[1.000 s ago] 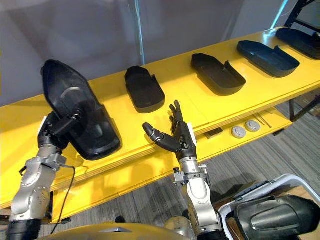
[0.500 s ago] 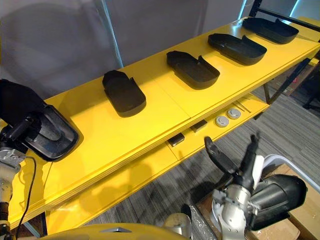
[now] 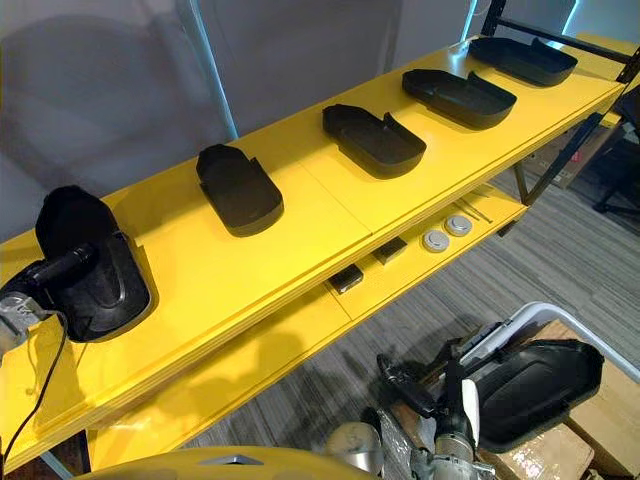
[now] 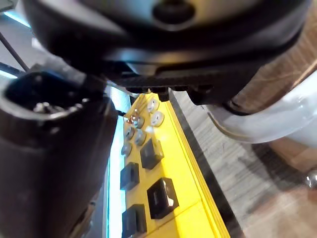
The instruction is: Walk over and take three plastic housings, then place them on the shelf
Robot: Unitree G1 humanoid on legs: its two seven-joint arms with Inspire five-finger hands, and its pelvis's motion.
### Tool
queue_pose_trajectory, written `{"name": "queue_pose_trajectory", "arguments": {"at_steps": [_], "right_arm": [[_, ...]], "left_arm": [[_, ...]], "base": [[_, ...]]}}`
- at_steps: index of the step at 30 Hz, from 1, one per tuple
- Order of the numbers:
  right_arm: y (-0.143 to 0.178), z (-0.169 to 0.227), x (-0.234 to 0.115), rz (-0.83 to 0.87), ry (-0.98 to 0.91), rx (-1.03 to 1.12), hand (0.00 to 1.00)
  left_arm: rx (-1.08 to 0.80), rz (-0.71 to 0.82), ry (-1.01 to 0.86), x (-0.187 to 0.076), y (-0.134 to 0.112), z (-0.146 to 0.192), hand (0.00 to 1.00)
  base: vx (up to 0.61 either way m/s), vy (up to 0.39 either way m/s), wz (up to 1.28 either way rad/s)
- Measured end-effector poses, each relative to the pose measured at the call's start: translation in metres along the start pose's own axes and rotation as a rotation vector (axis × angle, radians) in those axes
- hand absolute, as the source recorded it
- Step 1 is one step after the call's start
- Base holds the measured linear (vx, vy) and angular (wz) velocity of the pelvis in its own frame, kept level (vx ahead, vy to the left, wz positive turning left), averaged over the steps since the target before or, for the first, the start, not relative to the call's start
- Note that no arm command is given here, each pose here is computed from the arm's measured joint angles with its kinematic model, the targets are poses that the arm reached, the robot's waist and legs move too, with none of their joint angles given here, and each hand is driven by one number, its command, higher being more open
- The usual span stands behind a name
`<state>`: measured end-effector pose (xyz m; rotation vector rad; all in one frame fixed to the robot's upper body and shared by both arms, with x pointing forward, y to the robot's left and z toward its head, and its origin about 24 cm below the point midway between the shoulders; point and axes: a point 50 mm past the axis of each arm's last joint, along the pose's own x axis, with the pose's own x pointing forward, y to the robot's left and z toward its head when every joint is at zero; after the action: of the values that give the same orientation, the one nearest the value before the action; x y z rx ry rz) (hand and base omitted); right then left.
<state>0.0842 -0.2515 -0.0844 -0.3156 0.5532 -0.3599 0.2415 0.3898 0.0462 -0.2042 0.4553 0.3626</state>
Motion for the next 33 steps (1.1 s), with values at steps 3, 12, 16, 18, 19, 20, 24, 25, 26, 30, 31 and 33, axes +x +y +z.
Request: {"name": "queue_pose_trajectory", "arguments": {"at_steps": [3,12,16,18,19,20,24,25,26,30,31,33], "right_arm": [[0.004,-0.001,0.004,0.058,0.013,0.039,1.0],[0.018,0.017,0.024,0.229,-0.045,0.024,1.0],[0.04,0.034,0.038,0.297,-0.056,0.031,1.0],[0.045,0.024,0.039,0.301,0.028,0.057,1.0],[0.043,0.018,0.039,0.29,0.071,0.069,1.0],[0.04,0.009,0.038,0.264,0.123,0.068,1.0],[0.039,0.004,0.036,0.238,0.149,0.072,1.0],[0.041,0.003,0.035,0.24,0.152,0.077,1.0],[0.042,0.002,0.034,0.241,0.155,0.08,1.0],[0.048,-0.004,0.027,0.253,0.18,0.1,1.0],[0.049,-0.006,0.026,0.253,0.189,0.103,1.0],[0.048,-0.008,0.024,0.25,0.199,0.101,1.0]], "left_arm": [[0.041,0.009,0.007,0.004,0.0,0.01,0.0],[0.091,-0.04,-0.185,0.013,-0.035,0.073,0.0],[0.128,-0.086,-0.292,0.01,-0.058,0.099,1.0],[0.135,-0.08,-0.298,0.011,-0.062,0.102,1.0],[0.135,-0.071,-0.294,0.011,-0.061,0.101,1.0],[0.13,-0.055,-0.301,0.011,-0.061,0.104,1.0],[0.131,-0.04,-0.332,0.009,-0.062,0.113,1.0],[0.138,-0.033,-0.339,0.008,-0.06,0.117,1.0],[0.141,-0.031,-0.339,0.007,-0.059,0.118,1.0],[0.14,-0.017,-0.333,0.008,-0.058,0.117,1.0],[0.138,-0.013,-0.331,0.008,-0.057,0.116,1.0],[0.136,-0.013,-0.326,0.009,-0.057,0.117,1.0]], "base": [[-0.05,-0.014,0.01],[-0.06,-0.015,0.28],[-0.04,-0.016,0.38],[0.04,-0.01,0.17],[0.1,-0.011,0.09],[0.07,-0.006,0.01],[0.01,0.003,-0.02],[-0.03,0.014,-0.04],[-0.03,0.015,-0.06],[-0.04,0.019,-0.12],[-0.04,0.016,-0.03],[-0.02,0.007,-0.01]]}}
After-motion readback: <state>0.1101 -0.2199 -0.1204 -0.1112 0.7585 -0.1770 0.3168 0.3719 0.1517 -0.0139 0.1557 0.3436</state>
